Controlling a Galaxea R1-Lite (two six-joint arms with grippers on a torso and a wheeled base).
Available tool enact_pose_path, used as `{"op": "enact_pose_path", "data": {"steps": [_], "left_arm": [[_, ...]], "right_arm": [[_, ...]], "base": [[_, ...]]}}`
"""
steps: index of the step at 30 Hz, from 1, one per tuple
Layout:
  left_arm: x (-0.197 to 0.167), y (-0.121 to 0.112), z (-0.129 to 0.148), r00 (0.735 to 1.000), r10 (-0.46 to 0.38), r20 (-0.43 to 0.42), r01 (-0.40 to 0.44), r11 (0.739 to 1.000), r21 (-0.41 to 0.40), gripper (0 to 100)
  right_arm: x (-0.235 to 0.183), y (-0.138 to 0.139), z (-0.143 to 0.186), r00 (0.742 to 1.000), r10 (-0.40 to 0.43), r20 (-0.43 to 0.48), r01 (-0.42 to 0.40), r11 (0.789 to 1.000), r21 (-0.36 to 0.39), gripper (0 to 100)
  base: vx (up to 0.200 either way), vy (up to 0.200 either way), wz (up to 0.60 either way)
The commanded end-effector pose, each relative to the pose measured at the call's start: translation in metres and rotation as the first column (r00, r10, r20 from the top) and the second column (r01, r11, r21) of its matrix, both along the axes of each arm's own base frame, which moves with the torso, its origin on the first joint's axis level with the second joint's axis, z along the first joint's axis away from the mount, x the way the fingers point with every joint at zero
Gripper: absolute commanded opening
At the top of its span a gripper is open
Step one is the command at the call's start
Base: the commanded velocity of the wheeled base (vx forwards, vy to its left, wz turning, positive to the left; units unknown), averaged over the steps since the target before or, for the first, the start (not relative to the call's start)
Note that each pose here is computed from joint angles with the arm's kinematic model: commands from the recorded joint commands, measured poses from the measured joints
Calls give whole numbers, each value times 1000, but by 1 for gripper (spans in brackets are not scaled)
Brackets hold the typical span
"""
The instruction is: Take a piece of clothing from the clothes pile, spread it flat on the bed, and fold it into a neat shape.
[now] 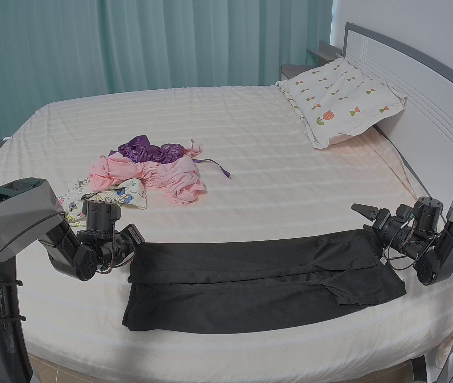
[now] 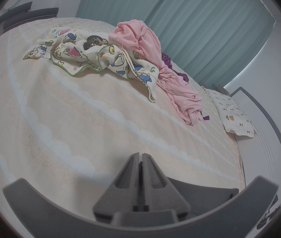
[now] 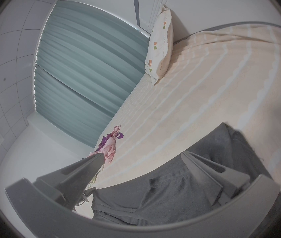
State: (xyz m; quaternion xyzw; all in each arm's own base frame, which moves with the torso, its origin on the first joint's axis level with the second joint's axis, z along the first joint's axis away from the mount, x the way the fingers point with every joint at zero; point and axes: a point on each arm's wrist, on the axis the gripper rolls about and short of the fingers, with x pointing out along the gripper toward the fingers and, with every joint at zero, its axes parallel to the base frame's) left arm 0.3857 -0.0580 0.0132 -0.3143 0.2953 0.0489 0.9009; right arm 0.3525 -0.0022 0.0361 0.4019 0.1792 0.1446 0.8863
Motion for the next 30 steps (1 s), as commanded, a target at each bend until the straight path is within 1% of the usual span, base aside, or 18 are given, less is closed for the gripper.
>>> {"op": "enact_pose_path", "data": {"steps": [1,6,10,11,12,13,15,17,18,19,20,21,22,24,25,26,28,30], "left_arm": [[0,0,-1,1000,4,-4,-4,1000,-6,100],[-6,1,0,999,43,-23,-45,997,-61,100],[-21,3,7,995,85,-56,-92,985,-148,100],[-22,3,7,995,85,-56,-93,984,-149,100],[-28,3,6,993,92,-73,-103,981,-162,100],[-29,3,6,993,92,-74,-103,981,-164,100],[-38,3,1,990,96,-106,-113,979,-168,100],[-42,3,0,987,103,-124,-127,972,-197,100],[-43,3,0,986,104,-128,-130,968,-214,100],[-43,3,0,986,104,-128,-130,968,-214,100],[-47,4,3,987,104,-121,-133,957,-259,100],[-47,4,3,987,105,-120,-133,956,-261,100],[-50,5,4,989,106,-106,-131,955,-267,100],[-54,5,4,991,105,-85,-124,954,-272,100],[-56,6,3,991,105,-82,-123,954,-273,100],[-58,6,1,992,102,-75,-119,954,-274,100],[-59,6,1,993,101,-56,-113,954,-278,100],[-59,6,2,994,101,-47,-111,953,-280,100]], "right_arm": [[1,-2,2,1000,-1,13,2,1000,-21,100],[-1,4,-4,999,38,25,-35,993,-108,100],[-4,23,-3,996,86,19,-83,990,-117,100],[-4,24,-3,996,88,18,-85,989,-118,100],[-4,34,-4,993,116,5,-115,986,-121,100],[-4,36,-4,993,121,2,-120,985,-121,100],[-3,46,-6,988,154,-19,-155,977,-146,100],[1,51,-6,984,177,-30,-180,967,-182,100],[3,54,-6,983,179,-33,-182,963,-199,100],[3,54,-6,983,179,-33,-182,963,-199,100],[10,63,-7,985,162,-54,-171,952,-254,100],[12,65,-7,986,158,-58,-168,950,-262,100],[19,72,-7,991,114,-67,-129,940,-315,100],[28,80,-8,997,40,-67,-62,922,-383,100],[30,84,-9,998,26,-62,-50,912,-406,100],[32,92,-13,998,13,-63,-40,895,-444,100],[29,105,-26,997,18,-80,-56,863,-501,100],[30,116,-41,997,12,-75,-53,823,-566,100]], "base": [[0,0,0],[0,0,0],[0,0,0],[0,0,0],[0,0,0],[0,0,0],[0,0,0],[0,0,0],[0,0,0],[0,0,0],[0,0,0],[0,0,0],[0,0,0],[0,0,0],[0,0,0],[0,0,0],[0,0,0],[0,0,0]]}}
